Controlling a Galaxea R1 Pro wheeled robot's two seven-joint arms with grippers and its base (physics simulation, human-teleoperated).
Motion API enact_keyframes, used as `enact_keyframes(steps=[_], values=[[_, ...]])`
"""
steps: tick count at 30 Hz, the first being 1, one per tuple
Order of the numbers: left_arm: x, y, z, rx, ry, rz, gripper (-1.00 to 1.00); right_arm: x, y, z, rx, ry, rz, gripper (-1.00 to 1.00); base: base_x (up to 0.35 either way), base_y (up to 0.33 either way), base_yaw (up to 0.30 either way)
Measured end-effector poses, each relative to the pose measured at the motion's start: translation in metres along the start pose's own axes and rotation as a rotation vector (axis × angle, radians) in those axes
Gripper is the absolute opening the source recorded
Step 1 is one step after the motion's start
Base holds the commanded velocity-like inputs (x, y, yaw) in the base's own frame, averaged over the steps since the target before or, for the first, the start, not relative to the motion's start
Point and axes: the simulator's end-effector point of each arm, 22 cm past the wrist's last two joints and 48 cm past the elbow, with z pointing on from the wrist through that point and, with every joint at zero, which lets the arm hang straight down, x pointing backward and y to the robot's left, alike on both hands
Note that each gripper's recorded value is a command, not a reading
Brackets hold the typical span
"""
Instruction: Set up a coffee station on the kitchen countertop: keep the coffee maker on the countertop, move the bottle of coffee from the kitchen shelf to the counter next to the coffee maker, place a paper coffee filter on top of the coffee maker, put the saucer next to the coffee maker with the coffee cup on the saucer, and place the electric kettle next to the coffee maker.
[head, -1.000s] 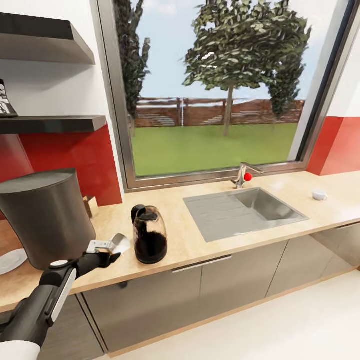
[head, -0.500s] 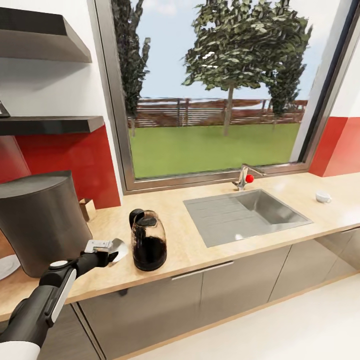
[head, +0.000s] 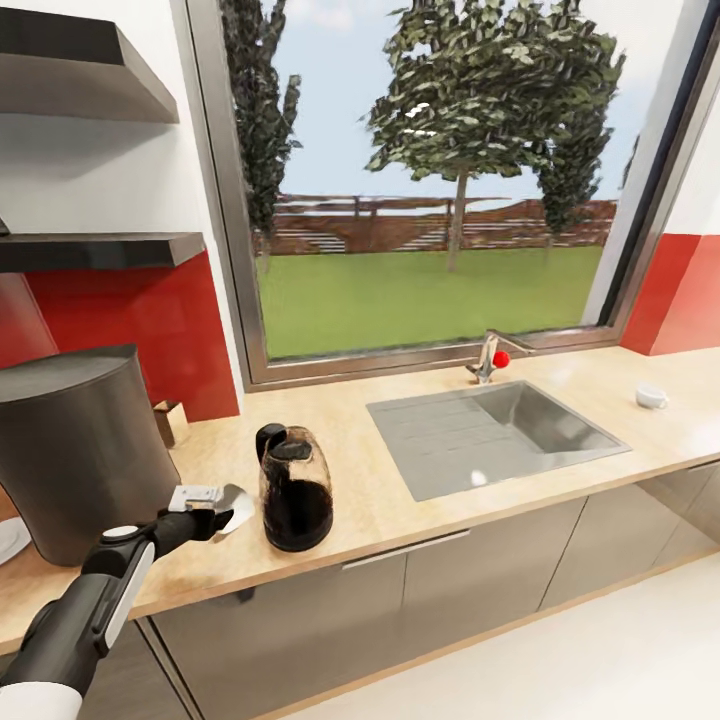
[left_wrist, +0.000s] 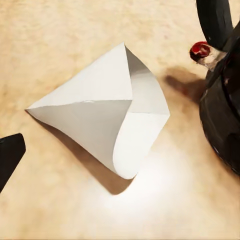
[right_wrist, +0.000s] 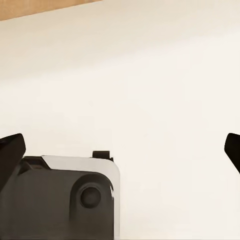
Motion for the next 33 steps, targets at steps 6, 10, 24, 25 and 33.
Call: enact_keyframes(steps=[6,10,24,25,33], values=[[0.006,0.0,0.002,0.001,0.013,-0.005,1.0,0.013,0.0,-0.002,-0.001,0.029,-0.001,1.0,0.012,0.0,0.0],[0.007,0.0,0.002,0.001,0.014,-0.005,1.0,0.016,0.0,-0.003,-0.002,0.035,-0.003,1.0,0.075,0.0,0.0],[0.016,0.009,0.003,-0.014,0.035,-0.009,1.0,0.017,0.004,-0.002,-0.009,0.036,0.0,1.0,0.052,0.0,0.0],[0.016,0.01,0.003,-0.015,0.034,-0.008,1.0,0.016,0.004,-0.002,-0.008,0.036,0.0,1.0,0.0,0.0,0.0],[0.016,0.018,0.002,-0.054,0.035,0.001,1.0,0.016,-0.001,-0.002,-0.004,0.035,-0.005,1.0,0.0,0.0,0.0]])
